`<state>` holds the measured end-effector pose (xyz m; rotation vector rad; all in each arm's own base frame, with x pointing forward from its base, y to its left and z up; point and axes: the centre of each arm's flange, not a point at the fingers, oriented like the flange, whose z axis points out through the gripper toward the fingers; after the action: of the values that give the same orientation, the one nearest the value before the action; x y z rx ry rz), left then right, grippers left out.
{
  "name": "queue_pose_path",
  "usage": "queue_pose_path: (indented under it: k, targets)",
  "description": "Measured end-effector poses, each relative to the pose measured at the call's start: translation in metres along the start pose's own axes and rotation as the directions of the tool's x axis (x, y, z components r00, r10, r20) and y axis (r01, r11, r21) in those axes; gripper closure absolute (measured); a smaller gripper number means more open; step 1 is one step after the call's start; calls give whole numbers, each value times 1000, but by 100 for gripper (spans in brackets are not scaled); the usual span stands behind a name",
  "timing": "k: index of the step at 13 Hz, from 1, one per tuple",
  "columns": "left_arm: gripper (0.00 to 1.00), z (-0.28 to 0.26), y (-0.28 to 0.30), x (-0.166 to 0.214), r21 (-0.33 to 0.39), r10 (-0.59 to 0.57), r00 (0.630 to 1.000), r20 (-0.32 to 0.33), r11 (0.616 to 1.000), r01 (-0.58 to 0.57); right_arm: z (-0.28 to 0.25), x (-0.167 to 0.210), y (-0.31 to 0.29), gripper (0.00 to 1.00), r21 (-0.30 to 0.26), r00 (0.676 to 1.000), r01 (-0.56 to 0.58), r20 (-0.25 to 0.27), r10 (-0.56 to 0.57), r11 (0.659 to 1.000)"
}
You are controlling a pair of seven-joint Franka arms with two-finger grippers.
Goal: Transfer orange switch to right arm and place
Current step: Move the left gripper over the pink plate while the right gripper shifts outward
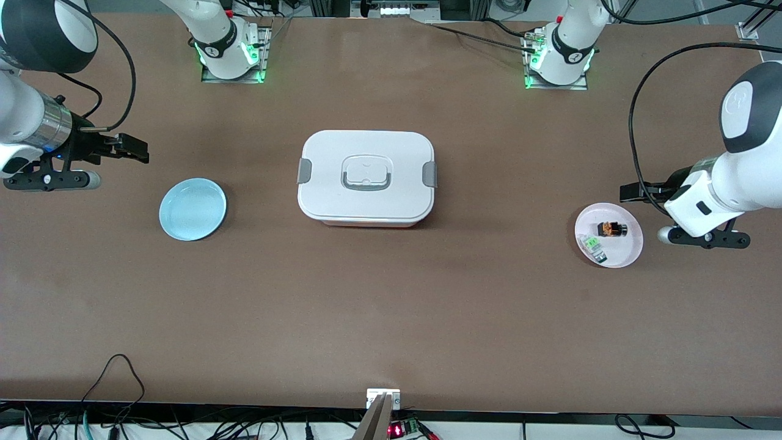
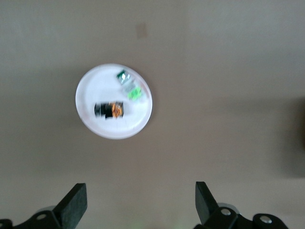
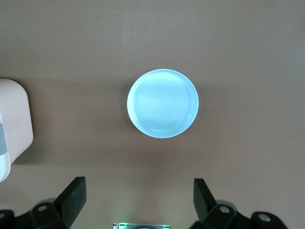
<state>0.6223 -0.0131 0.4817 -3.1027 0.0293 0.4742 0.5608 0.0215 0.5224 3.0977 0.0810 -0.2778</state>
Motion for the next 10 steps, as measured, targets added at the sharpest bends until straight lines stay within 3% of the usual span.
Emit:
queue_pose_path:
  k: [2, 7, 10]
  targets:
    - [0, 16, -13, 2, -4, -35, 997, 63, 999, 36, -1, 1, -3, 0, -1, 1000, 3, -8, -3, 1000]
    - [1, 44, -36, 16, -16, -71, 990, 119, 997, 74, -5, 13, -2, 0, -1, 994, -1, -109, 0, 1000]
    - [0, 63, -43, 24, 6, -84, 985, 150, 996, 84, 3, 14, -1, 0, 0, 994, -12, -104, 12, 1000]
